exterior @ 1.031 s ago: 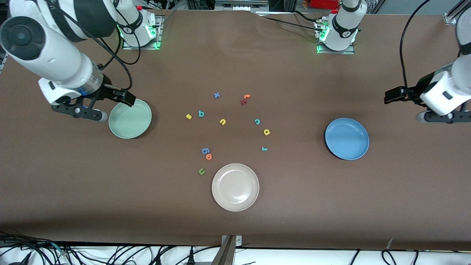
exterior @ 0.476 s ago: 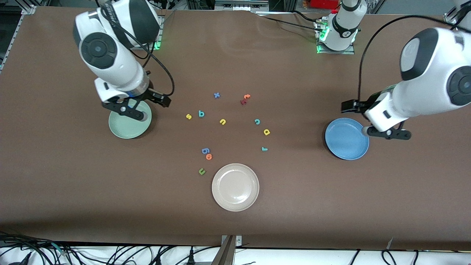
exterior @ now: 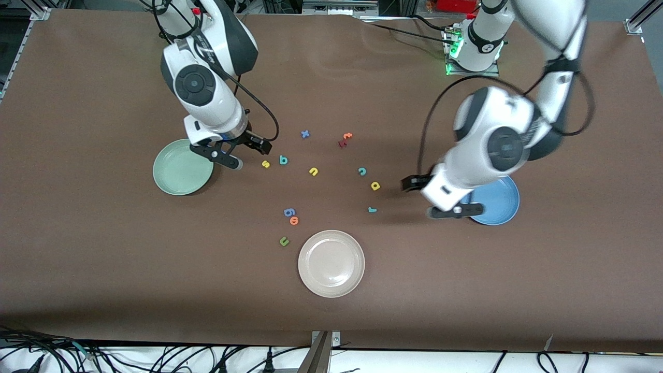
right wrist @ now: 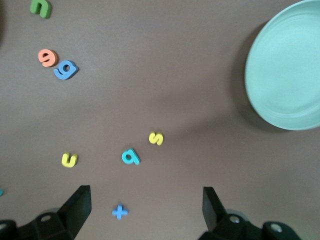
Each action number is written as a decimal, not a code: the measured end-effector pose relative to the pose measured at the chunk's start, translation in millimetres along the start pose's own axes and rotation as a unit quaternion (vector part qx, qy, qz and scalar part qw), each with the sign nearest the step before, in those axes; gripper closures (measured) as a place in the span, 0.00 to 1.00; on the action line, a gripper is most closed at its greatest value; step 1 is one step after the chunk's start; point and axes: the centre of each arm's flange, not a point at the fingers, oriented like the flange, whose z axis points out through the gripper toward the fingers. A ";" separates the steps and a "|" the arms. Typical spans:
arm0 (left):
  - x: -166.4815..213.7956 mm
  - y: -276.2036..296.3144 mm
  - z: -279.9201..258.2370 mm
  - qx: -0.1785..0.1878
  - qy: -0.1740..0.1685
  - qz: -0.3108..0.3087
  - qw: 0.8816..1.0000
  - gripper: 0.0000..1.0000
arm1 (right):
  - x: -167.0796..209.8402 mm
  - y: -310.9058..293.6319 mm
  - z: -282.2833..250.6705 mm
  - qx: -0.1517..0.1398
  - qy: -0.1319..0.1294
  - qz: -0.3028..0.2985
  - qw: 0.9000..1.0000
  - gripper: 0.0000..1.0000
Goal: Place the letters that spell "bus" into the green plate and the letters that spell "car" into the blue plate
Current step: 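Move the right gripper to the yellow s while the left gripper reaches letters, then grasp the yellow s with the right gripper while the left gripper grasps yellow letter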
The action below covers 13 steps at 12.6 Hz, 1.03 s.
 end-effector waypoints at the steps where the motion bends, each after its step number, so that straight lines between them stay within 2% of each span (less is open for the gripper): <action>1: -4.4 15.9 23.7 0.000 0.006 -0.014 1.000 0.00 | -1.5 5.9 20.5 0.001 0.004 0.001 1.000 0.01; 4: -15.9 39.8 78.0 -0.006 0.027 -0.038 0.999 0.00 | -5.4 18.8 65.8 -0.007 0.006 0.001 1.000 0.02; 6: -30.5 43.5 108.7 -0.005 0.036 -0.038 0.999 0.00 | -5.2 22.0 87.3 0.005 0.017 0.002 1.000 0.02; 10: -50.6 47.2 139.0 0.020 0.060 -0.046 0.997 0.00 | -0.3 21.3 131.1 0.024 0.034 0.010 0.999 0.03; 13: -60.0 50.9 164.3 0.031 0.056 -0.043 0.997 0.00 | -1.9 20.5 146.9 0.020 0.031 0.020 0.999 0.07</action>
